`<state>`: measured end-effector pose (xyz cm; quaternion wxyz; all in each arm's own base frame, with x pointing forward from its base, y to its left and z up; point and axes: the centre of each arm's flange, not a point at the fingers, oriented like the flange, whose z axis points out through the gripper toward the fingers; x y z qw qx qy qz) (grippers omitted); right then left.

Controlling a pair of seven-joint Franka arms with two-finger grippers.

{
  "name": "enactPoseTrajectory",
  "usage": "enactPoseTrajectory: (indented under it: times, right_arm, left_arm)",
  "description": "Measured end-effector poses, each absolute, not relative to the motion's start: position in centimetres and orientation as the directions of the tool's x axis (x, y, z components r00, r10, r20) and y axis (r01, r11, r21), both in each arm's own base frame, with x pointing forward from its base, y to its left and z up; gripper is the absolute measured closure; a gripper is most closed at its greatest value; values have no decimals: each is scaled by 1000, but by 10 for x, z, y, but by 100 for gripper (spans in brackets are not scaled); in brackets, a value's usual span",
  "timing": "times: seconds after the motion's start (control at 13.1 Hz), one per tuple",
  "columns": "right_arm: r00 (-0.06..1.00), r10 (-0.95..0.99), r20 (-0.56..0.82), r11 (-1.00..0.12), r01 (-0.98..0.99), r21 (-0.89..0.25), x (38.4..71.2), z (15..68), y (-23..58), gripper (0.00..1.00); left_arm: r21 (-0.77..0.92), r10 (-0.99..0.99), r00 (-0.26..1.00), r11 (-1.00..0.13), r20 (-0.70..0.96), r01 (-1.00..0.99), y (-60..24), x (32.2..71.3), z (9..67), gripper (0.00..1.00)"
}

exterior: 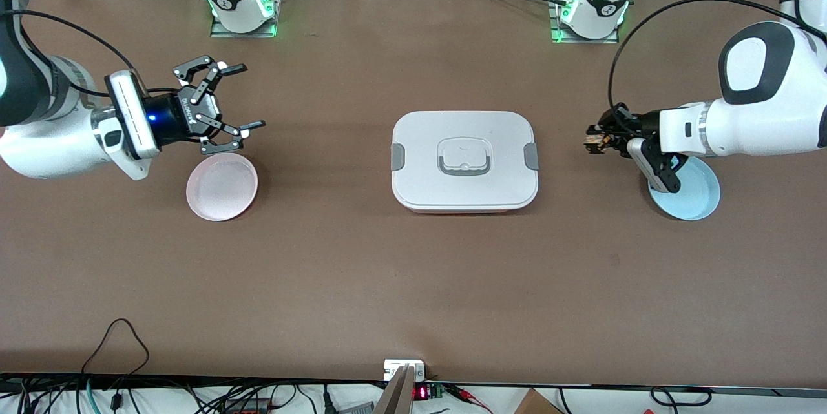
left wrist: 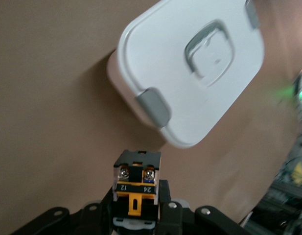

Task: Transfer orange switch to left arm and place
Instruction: 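Carry the switch to the blue dish while the right gripper withdraws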

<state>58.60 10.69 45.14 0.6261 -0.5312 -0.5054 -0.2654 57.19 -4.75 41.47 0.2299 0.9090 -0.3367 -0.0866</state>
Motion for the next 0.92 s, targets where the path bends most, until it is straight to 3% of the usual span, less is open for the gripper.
enactPoseTrajectory:
  times: [0.23,0.38,0.61,0.92]
  right_arm:
    - [369,338,866,241,855,-459,585,447,71,0]
    - [394,489,778,149,842,-519,590,463,41,0]
    - [466,673,575,-82,819,-568,592,511,-4,0]
    - [622,740,256,-430,730,-530,588,548,-44,0]
  left_arm:
    - [373,-806,591,-559,-35,-740,10,575,403,66]
    - [316,-887,452,-458,-95,-831,47,577,394,66]
    - [283,-958,221,-267,-182,-921,69,587,362,66]
    - [196,-988,46,-74,-144,-978,135,594,293,66]
